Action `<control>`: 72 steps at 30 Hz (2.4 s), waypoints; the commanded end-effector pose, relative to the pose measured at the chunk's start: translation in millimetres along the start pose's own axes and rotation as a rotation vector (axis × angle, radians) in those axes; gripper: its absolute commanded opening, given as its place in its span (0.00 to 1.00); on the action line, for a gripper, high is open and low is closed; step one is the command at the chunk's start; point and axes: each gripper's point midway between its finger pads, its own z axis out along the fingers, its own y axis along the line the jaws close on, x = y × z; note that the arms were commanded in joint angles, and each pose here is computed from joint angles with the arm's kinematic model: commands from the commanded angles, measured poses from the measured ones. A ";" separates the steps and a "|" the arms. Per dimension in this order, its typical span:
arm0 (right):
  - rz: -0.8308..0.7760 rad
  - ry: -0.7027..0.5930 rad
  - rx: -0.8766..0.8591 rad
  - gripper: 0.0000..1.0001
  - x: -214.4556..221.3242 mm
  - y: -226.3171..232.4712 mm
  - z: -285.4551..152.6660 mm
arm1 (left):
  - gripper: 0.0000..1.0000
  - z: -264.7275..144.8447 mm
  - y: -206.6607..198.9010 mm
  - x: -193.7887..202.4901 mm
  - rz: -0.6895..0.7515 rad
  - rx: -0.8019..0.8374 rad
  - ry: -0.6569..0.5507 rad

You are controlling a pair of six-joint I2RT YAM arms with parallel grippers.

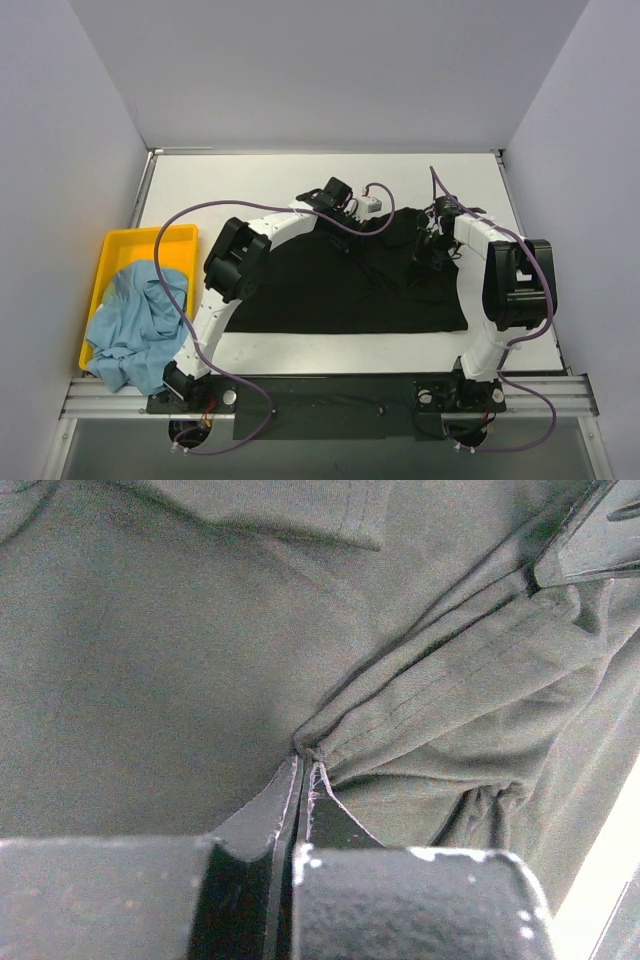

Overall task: Fold and stack the t-shirts
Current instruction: Fold the flattened tshirt in 1/3 of the way

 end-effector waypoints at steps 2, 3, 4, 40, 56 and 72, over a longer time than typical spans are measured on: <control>-0.023 -0.033 -0.012 0.00 -8.2 4.4 -12.9 | 0.00 -20.2 -13.3 -29.5 0.067 -0.007 -0.061; -0.031 -0.047 -0.012 0.00 -12.7 5.4 -15.5 | 0.00 -19.7 -14.2 -29.7 0.065 -0.004 -0.059; -0.031 -0.057 -0.010 0.00 -16.2 5.1 -18.4 | 0.00 -21.0 -14.0 -31.2 0.067 -0.005 -0.061; 0.036 0.062 -0.045 0.00 20.9 -11.3 -71.8 | 0.00 -36.2 -96.9 3.3 0.128 0.334 0.093; 0.091 0.198 0.075 0.00 87.5 -43.2 -70.9 | 0.00 -42.9 -127.1 37.1 0.238 0.450 0.182; 0.103 0.308 0.152 0.16 118.3 -62.6 -58.6 | 0.32 -57.9 -136.8 57.0 0.489 0.503 0.282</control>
